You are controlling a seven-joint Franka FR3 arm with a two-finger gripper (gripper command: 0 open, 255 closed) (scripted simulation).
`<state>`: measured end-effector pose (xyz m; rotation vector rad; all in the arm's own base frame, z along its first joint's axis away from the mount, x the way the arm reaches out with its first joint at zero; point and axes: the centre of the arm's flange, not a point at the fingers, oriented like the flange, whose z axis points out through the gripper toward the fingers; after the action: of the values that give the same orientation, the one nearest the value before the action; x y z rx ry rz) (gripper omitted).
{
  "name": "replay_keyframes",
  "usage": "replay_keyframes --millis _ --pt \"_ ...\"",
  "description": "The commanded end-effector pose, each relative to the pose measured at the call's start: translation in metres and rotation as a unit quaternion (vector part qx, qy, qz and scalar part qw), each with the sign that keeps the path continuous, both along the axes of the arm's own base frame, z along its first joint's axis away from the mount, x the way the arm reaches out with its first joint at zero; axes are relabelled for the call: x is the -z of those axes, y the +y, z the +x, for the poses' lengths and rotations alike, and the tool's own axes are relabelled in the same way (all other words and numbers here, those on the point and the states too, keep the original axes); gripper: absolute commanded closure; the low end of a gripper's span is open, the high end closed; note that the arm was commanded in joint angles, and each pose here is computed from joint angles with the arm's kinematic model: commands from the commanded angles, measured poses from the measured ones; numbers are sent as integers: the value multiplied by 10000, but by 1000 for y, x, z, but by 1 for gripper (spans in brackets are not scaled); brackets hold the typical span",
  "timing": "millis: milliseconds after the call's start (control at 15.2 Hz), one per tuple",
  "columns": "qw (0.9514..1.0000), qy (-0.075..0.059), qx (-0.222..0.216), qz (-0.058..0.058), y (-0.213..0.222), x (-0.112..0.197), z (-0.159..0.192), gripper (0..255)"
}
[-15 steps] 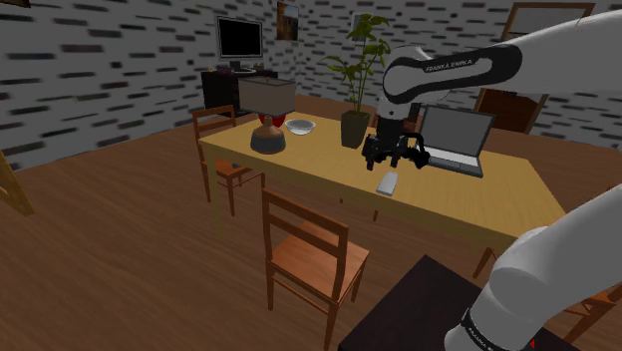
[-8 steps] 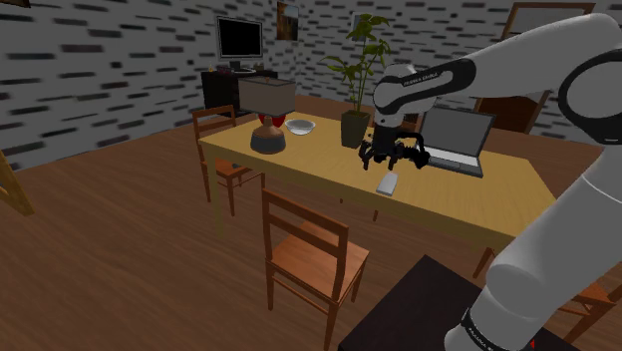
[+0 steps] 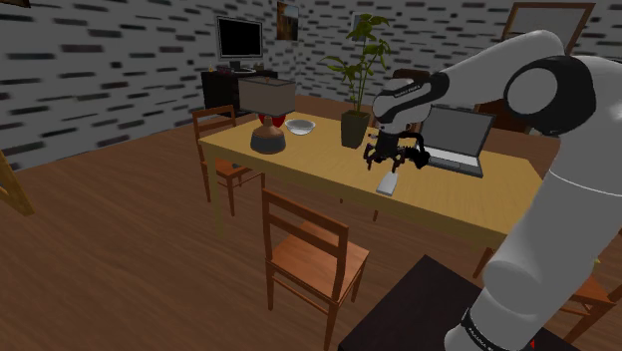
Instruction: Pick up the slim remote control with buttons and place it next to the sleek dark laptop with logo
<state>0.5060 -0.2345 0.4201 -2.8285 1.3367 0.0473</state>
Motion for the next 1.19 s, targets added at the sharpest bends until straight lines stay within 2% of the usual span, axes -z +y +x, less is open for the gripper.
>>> replay_keyframes --millis 0,198,462,990,1122 --pt "9993 -8 367 -31 -24 13 5 0" --pt "9959 -19 903 -71 -58 30 8 0" --pt "9868 -34 1613 -125 -105 52 6 0" --pt "9867 -34 1623 -126 -105 93 5 0" --pt "9867 -34 1623 -126 -105 93 5 0"
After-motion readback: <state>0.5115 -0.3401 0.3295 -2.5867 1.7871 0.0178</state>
